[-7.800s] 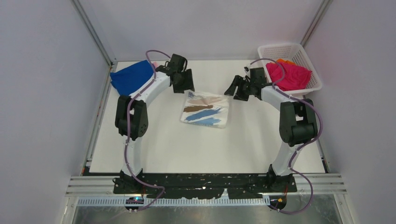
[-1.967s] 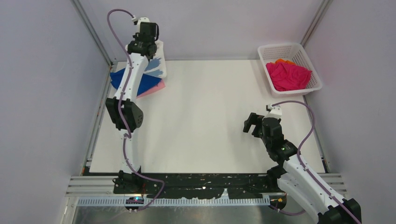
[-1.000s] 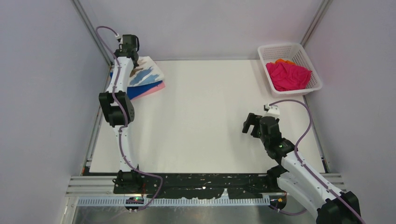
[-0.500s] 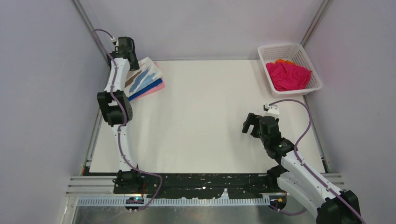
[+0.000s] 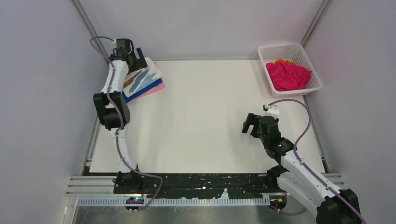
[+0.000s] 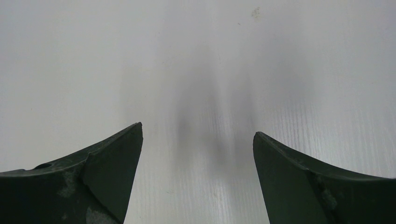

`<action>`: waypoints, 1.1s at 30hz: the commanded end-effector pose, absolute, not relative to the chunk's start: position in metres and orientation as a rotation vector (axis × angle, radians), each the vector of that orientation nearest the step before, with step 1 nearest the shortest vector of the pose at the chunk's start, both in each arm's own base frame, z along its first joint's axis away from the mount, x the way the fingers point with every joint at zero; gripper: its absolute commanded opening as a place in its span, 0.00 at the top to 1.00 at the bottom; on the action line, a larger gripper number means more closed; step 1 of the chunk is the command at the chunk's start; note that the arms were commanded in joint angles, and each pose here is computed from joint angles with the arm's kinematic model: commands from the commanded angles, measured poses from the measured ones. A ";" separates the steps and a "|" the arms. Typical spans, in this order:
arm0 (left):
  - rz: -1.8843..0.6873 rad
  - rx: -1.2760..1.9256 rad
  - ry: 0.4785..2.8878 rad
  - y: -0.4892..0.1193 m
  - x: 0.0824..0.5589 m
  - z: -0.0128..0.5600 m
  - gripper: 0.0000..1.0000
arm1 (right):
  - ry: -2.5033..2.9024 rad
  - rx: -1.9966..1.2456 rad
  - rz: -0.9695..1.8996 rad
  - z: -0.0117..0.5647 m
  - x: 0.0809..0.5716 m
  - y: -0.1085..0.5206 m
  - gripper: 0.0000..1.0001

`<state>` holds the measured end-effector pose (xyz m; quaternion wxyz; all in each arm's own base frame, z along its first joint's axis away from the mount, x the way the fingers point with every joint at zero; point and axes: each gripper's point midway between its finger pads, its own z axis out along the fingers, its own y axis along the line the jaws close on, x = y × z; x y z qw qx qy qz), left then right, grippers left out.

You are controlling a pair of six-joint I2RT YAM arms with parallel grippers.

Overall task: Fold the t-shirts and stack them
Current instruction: Put the neatly folded tshirt into the corner of the board with the left arm

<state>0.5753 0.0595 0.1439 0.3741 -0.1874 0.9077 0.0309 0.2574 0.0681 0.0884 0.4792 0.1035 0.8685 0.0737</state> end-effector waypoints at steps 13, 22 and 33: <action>-0.573 -0.370 2.368 -0.098 0.597 0.130 0.01 | 2.059 0.262 0.181 0.103 0.270 0.068 0.05; -0.618 -0.534 2.517 -0.104 0.573 0.067 0.01 | 2.066 0.257 0.189 0.102 0.269 0.070 0.04; -0.566 -0.456 2.412 -0.096 0.579 0.130 0.01 | 2.046 0.264 0.188 0.110 0.267 0.067 0.04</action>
